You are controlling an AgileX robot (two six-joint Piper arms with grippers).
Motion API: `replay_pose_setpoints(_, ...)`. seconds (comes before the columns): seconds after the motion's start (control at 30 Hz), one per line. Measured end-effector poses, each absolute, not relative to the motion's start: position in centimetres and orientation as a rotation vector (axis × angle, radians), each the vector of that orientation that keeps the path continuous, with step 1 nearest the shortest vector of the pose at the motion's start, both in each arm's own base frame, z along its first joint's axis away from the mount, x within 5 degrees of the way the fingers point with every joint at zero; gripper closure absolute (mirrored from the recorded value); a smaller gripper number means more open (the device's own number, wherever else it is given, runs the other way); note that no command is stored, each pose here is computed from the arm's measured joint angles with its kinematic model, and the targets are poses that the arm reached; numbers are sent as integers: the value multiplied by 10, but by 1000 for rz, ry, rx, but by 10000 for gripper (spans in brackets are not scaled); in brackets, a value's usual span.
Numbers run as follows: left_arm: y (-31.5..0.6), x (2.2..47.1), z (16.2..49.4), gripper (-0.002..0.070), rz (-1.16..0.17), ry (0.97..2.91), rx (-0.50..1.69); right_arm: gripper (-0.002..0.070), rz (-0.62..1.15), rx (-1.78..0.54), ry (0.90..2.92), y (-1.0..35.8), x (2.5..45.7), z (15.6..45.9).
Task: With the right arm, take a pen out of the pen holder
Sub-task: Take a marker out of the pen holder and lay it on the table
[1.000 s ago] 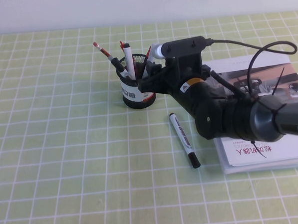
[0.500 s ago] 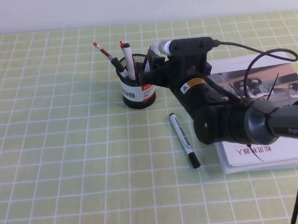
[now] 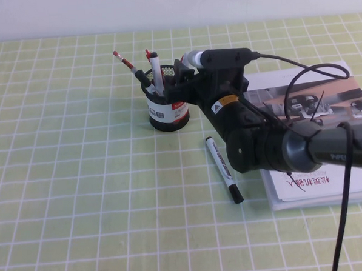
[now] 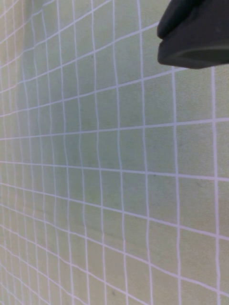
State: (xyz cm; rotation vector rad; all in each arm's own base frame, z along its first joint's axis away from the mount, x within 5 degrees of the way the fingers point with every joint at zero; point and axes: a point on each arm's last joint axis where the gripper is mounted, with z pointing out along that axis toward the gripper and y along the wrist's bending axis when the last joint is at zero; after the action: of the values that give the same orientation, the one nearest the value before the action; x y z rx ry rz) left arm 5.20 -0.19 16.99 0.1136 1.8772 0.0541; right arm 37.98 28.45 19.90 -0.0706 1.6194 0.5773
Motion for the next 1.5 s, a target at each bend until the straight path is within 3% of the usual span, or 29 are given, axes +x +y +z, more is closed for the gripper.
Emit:
replay_pose_setpoints(0.7, -2, 52, 170, 681, 54, 1877, 114, 337, 585, -64, 1644, 293, 401, 192)
replay_pose_setpoints(1.27, -2, 52, 170, 681, 54, 1877, 114, 556, 586, -61, 1649, 293, 401, 191)
replay_pose_setpoints(1.5, -2, 52, 170, 681, 54, 1877, 114, 577, 587, -55, 1650, 293, 401, 191)
